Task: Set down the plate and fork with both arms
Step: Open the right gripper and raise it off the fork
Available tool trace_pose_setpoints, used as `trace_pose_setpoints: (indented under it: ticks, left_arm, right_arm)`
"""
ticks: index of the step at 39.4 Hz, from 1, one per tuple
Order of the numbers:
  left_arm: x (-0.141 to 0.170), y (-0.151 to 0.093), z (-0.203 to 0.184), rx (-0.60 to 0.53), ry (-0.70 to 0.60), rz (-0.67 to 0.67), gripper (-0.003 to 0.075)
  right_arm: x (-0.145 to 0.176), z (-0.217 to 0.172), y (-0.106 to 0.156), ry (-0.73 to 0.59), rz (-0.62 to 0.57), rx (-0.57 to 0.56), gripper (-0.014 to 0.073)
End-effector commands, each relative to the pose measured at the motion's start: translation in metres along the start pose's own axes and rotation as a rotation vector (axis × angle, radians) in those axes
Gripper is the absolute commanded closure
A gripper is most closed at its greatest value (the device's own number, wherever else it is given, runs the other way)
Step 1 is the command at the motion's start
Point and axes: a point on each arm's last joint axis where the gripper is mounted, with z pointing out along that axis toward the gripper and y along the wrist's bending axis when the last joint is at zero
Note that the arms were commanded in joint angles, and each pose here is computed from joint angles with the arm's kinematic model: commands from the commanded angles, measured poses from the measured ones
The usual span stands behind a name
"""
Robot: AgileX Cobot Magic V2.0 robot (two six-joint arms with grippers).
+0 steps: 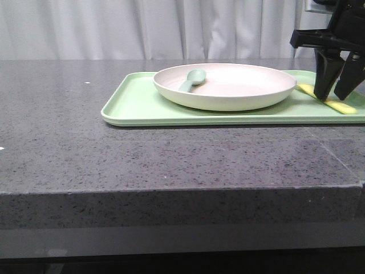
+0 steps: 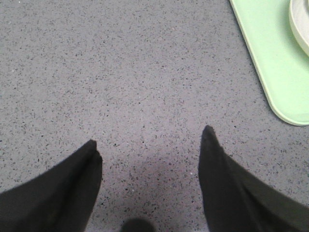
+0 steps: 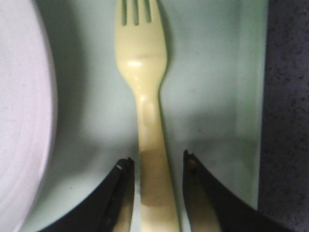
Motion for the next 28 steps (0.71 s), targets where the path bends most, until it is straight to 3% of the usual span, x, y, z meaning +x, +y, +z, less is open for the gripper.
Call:
trace_pose_setpoints:
  ticks: [1,8,16,28]
  left_arm:
    - [-0.012,0.000,-0.007,-0.006,-0.098,-0.002,0.0290]
    - [-0.012,0.000,-0.007,-0.006,-0.098,-0.002,0.0290]
    - [-0.012,0.000,-0.007,-0.006,-0.092,-0.002,0.0290]
    - [-0.011,0.000,-0.007,-0.005,-0.085,-0.002,0.0290]
  right_arm:
    - [-0.006,-0.024,0.001,-0.084,-0.019,-0.004,0.0251]
    - [-0.001,-0.039,0.002,-0.090,-0.024,-0.004,0.0251]
    - [0.015,-0.090,0.006,-0.134,-0.076,-0.013,0.0253]
    - [0.084,-0.152,0.010,-0.239,-0.169,-0.025,0.0253]
